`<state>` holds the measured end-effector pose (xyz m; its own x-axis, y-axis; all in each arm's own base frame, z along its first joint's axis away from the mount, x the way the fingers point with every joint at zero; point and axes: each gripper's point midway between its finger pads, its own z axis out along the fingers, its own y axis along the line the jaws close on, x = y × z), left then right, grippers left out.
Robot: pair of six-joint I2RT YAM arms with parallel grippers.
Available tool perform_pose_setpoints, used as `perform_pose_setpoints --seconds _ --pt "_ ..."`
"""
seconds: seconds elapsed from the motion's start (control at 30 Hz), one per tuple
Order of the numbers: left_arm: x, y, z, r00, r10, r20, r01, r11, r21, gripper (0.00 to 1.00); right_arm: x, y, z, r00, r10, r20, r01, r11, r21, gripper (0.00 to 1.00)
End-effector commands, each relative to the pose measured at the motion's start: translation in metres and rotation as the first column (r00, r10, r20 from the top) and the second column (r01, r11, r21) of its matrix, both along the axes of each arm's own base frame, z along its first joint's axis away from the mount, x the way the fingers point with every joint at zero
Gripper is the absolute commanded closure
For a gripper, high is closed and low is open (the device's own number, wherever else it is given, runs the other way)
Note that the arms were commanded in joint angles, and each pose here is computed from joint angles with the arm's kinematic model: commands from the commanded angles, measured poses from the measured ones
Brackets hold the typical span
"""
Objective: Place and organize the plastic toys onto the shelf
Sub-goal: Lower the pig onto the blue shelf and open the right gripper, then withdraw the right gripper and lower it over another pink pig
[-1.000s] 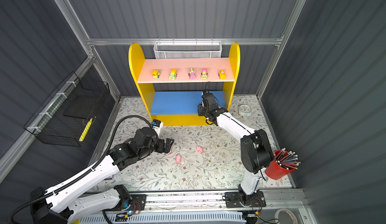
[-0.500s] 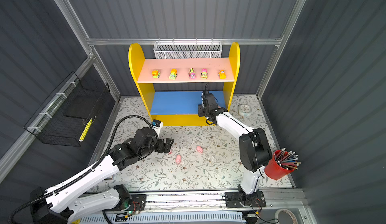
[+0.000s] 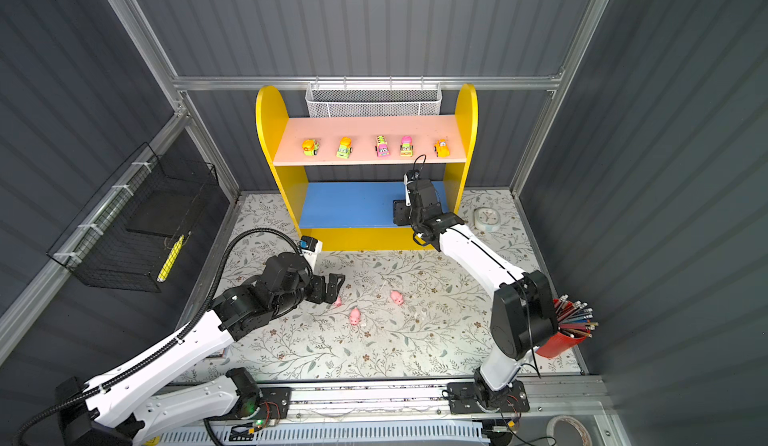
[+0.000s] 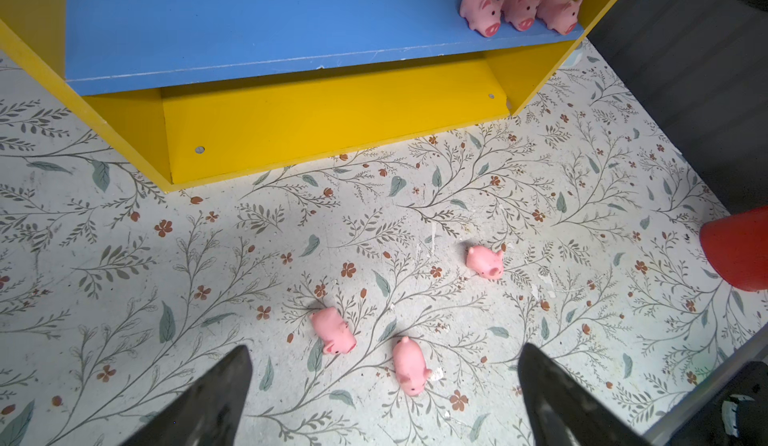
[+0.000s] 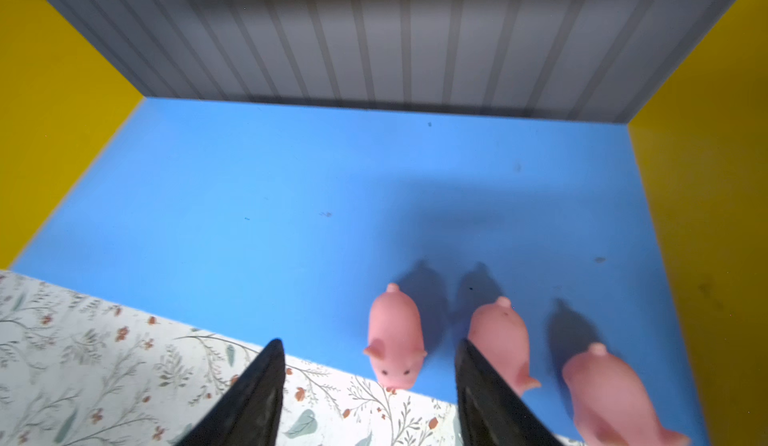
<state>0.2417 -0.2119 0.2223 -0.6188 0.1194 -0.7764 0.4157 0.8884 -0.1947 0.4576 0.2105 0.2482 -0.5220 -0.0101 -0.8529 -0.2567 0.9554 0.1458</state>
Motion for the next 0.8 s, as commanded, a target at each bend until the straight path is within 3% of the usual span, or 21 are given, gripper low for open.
perform_pose_setpoints --seconds 0.0,0.37,0.57,0.77 --pt "-0.004 0.008 0.014 1.0 0.021 0.014 -0.021 0.999 -0.035 0.0 -0.022 0.004 -0.007 0.999 0.016 -0.039 -0.015 1.0 0.016 0.35" --pt "-0.036 0.016 0.0 0.997 0.01 -0.074 -0.022 0.985 -0.173 0.0 -0.118 0.007 -0.039 0.994 0.049 -0.1 -0.043 0.997 0.061 0.35" --pt "-0.055 0.02 -0.027 0.991 0.007 -0.133 -0.035 0.978 -0.206 0.01 -0.168 0.002 -0.081 0.985 0.071 -0.158 -0.062 0.996 0.059 0.35" --pt "-0.068 0.022 -0.053 0.984 0.011 -0.177 -0.052 0.973 -0.227 0.01 -0.197 -0.001 -0.13 0.966 0.104 -0.237 -0.093 0.994 0.056 0.34"
